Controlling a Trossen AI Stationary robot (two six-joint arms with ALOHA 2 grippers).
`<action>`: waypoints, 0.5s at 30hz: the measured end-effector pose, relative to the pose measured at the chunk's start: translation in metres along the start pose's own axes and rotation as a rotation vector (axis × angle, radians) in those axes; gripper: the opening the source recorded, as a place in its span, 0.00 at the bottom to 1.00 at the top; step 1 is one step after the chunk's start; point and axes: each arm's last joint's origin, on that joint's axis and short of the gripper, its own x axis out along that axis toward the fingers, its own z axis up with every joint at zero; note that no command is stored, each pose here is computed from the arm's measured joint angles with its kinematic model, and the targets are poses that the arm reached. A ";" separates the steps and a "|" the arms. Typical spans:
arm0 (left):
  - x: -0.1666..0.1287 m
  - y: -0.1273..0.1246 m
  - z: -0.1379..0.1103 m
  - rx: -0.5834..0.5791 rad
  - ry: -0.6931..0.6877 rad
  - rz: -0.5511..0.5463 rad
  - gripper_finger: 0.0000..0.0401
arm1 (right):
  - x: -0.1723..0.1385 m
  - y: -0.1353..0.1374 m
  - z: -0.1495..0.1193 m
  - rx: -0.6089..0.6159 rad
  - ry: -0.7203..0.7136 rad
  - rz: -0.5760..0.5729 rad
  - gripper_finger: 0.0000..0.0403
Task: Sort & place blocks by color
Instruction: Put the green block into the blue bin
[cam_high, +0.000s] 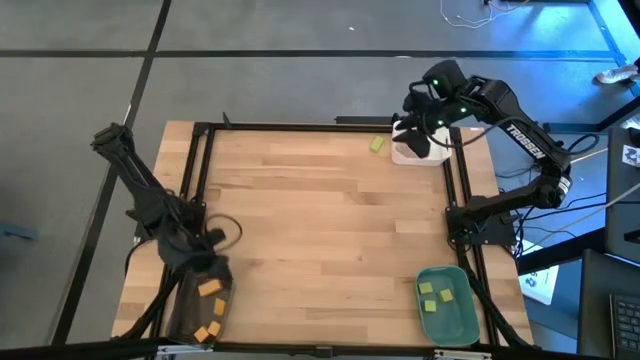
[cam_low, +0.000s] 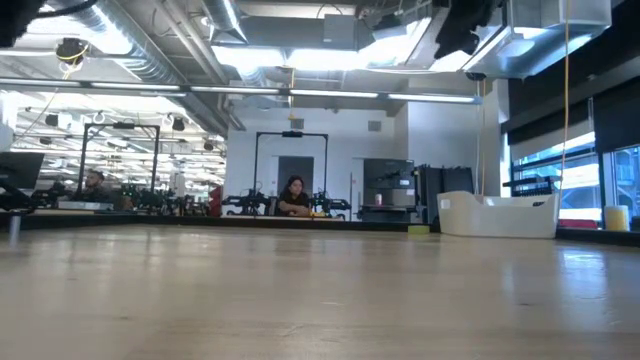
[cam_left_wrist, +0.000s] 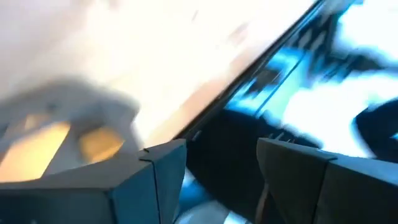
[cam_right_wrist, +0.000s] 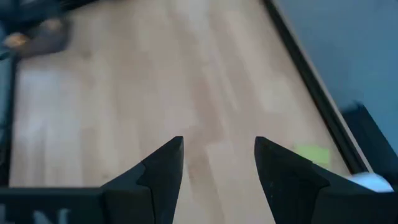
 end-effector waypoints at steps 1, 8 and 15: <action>-0.007 -0.003 0.004 -0.003 -0.054 -0.035 0.47 | 0.001 -0.001 0.000 0.037 0.006 -0.031 0.49; -0.055 -0.023 0.033 0.093 -0.473 -0.270 0.47 | 0.011 -0.009 0.007 0.176 -0.009 -0.082 0.49; -0.084 -0.034 0.060 0.243 -0.778 -0.269 0.47 | 0.037 -0.025 0.024 0.447 -0.080 -0.122 0.49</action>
